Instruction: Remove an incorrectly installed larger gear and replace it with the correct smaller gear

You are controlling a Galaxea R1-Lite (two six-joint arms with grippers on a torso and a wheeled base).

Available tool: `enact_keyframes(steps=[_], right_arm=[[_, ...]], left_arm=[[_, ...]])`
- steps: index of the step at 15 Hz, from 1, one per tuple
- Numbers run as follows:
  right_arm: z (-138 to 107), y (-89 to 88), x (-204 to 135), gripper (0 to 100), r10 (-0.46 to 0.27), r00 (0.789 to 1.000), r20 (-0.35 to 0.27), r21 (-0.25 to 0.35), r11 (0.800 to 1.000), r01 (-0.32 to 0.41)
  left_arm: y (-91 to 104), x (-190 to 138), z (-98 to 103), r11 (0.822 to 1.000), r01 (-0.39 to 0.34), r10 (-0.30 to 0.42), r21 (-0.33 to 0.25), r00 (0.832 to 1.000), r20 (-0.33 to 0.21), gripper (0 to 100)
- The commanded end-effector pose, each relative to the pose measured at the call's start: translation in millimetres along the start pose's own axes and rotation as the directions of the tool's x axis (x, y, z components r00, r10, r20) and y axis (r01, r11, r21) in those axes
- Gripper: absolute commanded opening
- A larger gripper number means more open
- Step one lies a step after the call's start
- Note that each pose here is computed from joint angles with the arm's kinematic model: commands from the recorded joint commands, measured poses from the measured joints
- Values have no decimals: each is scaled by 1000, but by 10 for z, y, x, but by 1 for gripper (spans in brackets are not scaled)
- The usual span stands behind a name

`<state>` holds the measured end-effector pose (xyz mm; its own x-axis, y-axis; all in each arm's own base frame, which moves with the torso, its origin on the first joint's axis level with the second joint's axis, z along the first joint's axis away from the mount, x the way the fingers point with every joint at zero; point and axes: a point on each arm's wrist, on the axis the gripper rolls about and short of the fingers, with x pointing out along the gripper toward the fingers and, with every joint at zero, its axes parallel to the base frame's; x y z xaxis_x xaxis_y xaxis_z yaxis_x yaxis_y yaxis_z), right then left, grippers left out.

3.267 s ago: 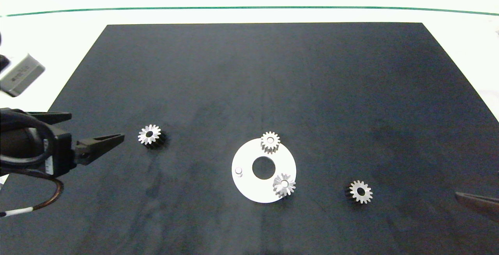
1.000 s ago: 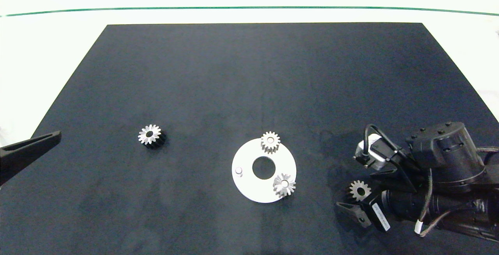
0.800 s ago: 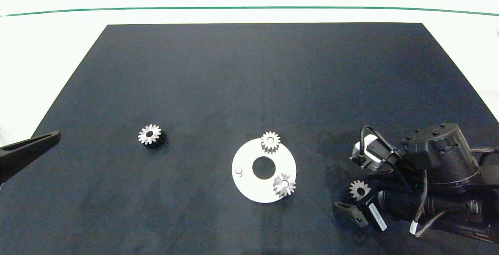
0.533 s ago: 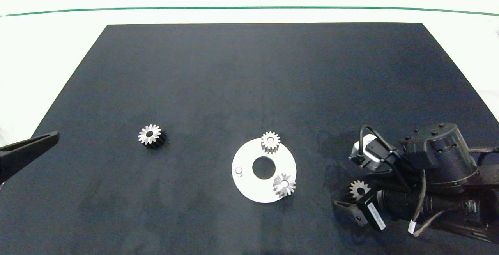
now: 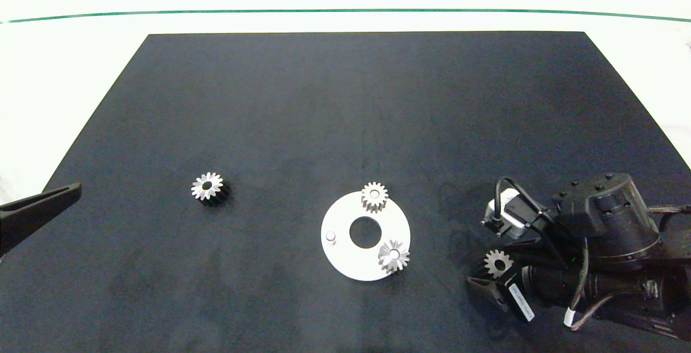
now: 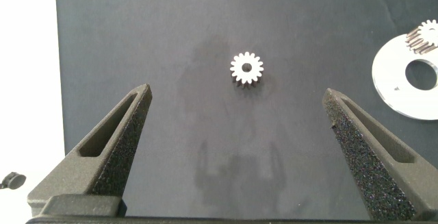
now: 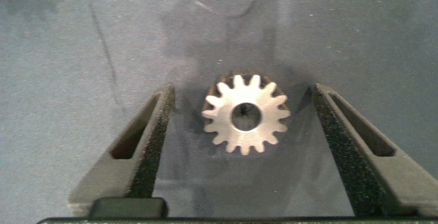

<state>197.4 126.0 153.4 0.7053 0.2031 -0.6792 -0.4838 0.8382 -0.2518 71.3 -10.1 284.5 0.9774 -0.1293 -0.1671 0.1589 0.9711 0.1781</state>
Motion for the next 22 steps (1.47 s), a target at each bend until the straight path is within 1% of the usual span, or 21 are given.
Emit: enact_keyframes(steps=[1, 7, 13, 17, 22], right_arm=[[4, 4, -6, 75, -1, 1000, 4, -2, 1000, 1], [2, 20, 8, 62, -9, 1000, -2, -8, 1000, 9], [11, 31, 15, 50, -9, 1000, 9, -7, 1000, 9], [12, 37, 23, 41, -6, 1000, 10, -8, 1000, 6], [8, 34, 25, 33, -9, 1000, 8, -7, 1000, 9]], left_arm=[[-1, 1, -2, 1000, 0, 0, 2, 1000, -1, 100], [-6, -26, -32, 1000, 0, 0, 2, 1000, -1, 100], [-6, -30, -30, 1000, 1, -1, 2, 1000, 2, 100], [-5, -43, -29, 1000, 0, -1, 2, 1000, 7, 100], [-5, -43, -29, 1000, 0, -1, 2, 1000, 7, 100]])
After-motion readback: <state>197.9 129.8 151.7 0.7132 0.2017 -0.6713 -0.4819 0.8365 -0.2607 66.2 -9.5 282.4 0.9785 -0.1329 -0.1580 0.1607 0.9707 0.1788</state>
